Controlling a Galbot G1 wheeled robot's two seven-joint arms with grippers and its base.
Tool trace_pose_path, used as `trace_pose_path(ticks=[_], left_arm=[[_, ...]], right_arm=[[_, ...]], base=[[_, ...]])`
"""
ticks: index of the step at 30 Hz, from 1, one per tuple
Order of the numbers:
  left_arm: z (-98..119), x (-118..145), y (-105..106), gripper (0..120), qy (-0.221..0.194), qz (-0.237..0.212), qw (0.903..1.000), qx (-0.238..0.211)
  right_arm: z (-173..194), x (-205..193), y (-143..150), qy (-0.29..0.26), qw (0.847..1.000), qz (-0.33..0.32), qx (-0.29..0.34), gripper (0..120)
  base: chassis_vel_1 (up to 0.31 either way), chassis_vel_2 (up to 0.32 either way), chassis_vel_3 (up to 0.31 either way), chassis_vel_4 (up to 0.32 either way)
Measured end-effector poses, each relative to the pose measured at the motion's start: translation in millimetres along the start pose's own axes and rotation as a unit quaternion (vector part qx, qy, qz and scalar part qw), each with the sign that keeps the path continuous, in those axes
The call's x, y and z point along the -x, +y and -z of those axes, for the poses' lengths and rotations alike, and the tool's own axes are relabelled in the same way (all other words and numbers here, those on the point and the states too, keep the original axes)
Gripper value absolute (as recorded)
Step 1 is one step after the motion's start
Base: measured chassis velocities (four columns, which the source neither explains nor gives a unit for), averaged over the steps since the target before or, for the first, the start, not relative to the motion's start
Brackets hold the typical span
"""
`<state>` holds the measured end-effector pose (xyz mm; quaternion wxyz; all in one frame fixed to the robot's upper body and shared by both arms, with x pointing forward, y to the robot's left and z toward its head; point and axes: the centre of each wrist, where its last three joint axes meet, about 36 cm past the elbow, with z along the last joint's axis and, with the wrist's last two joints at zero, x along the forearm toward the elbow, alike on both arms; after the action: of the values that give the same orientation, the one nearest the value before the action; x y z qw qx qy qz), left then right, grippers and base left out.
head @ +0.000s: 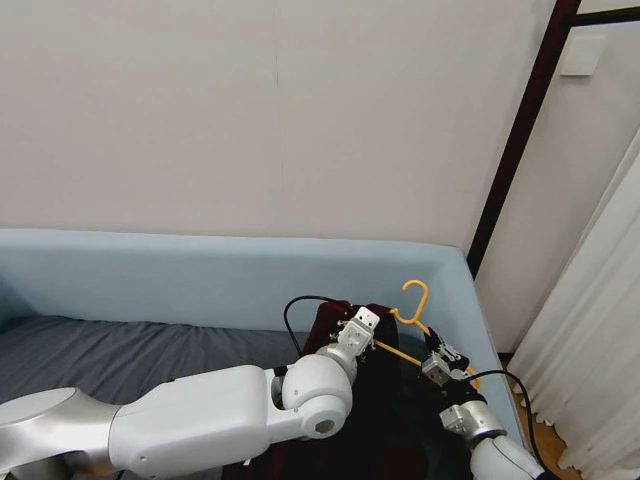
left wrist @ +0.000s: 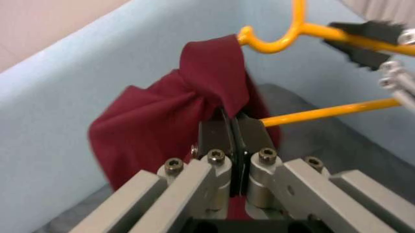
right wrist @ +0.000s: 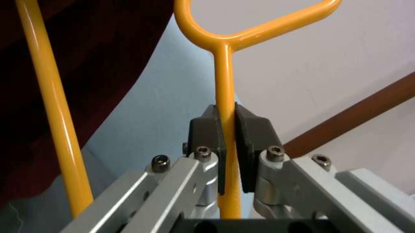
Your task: Pick up the clothes from the sofa and hang them on the clothes hanger.
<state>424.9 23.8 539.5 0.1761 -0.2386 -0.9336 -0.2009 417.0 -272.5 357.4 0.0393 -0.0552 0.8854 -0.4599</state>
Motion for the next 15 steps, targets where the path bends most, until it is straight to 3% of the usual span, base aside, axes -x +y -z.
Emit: trace_pose_path(ticks=[11, 15], left_arm=[[-2, 8, -15, 0, 0.002, 0.003, 0.9999, -0.01], [-2, 10, -17, 0, 0.014, 0.012, 0.9989, -0.042]], right_arm=[[2, 2, 3, 0.0, 1.0, 0.005, 0.0, 4], [4, 6, 0, -0.008, 1.0, -0.001, 0.006, 4]], base=[[0.0, 0.0, 0.0, 0.0], [0.0, 0.0, 0.0, 0.0]])
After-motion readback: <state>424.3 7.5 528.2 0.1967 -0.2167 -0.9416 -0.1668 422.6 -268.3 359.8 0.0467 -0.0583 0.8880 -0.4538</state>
